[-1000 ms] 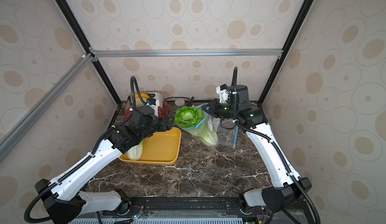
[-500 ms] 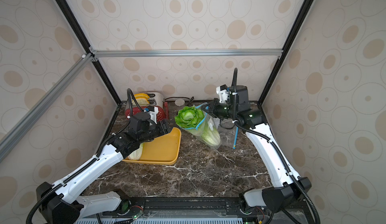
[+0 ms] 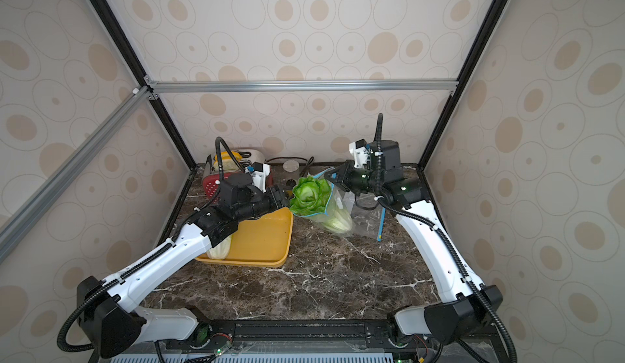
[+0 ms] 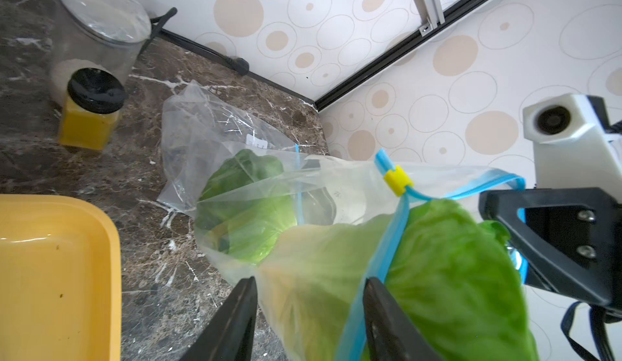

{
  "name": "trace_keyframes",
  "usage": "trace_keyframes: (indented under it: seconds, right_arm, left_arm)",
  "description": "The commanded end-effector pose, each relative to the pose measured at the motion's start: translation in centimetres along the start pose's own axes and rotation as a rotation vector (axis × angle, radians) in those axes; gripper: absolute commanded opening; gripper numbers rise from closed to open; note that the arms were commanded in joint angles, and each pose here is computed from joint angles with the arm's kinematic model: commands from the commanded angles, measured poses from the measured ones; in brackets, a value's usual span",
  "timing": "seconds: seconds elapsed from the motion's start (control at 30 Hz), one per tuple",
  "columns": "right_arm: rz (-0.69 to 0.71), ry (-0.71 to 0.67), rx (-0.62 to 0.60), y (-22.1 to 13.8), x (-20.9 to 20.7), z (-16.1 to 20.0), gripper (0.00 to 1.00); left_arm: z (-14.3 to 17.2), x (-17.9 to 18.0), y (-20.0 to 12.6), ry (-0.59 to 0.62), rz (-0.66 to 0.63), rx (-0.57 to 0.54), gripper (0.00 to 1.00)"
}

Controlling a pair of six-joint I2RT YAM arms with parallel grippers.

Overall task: Put the chinese cabbages into a zipper bag and zip it
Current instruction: Adjust the zipper food storage bag at the center of the board.

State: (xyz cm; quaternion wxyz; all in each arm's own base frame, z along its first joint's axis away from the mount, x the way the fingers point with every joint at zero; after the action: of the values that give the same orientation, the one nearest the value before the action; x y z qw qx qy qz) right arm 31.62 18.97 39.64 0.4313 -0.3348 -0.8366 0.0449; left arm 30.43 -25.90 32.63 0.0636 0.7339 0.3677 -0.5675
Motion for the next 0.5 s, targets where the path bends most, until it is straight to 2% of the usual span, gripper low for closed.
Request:
trace_keyframes:
  seconds: [0.0,0.3,0.47]
  right_arm:
    - [-0.063,-0.03,-0.047,-0.7,1.7,-0.9,0.0]
    - [-0.074,-0.035,-0.054,-1.2,2.1,-1.0,0.0]
    - [-0.025,-0.046,-0.024,-1.2,1.4,-0.4,0.0]
  left_arm:
    - [0.3,-2.7,0.4,0.045,0.068,0.03,0.52]
    - [0.9,-1.0,1.1,0.063,0.003,0.047,0.39]
    - [0.7,-1.3,-0.8,0.116,-0.007,0.014,0.35]
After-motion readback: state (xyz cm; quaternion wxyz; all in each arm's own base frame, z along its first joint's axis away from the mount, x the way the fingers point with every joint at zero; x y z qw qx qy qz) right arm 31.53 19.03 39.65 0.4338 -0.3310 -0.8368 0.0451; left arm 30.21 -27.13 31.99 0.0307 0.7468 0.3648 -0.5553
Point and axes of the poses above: each gripper's point midway between its finger pads, its own y axis out along the fingers, its own x axis along the line the jaws close on, z = x × y, the point moved 4 cm from there along -y, back along the fingers, and after that the axes turned 15 degrees about -y, right-handed, at the moved point
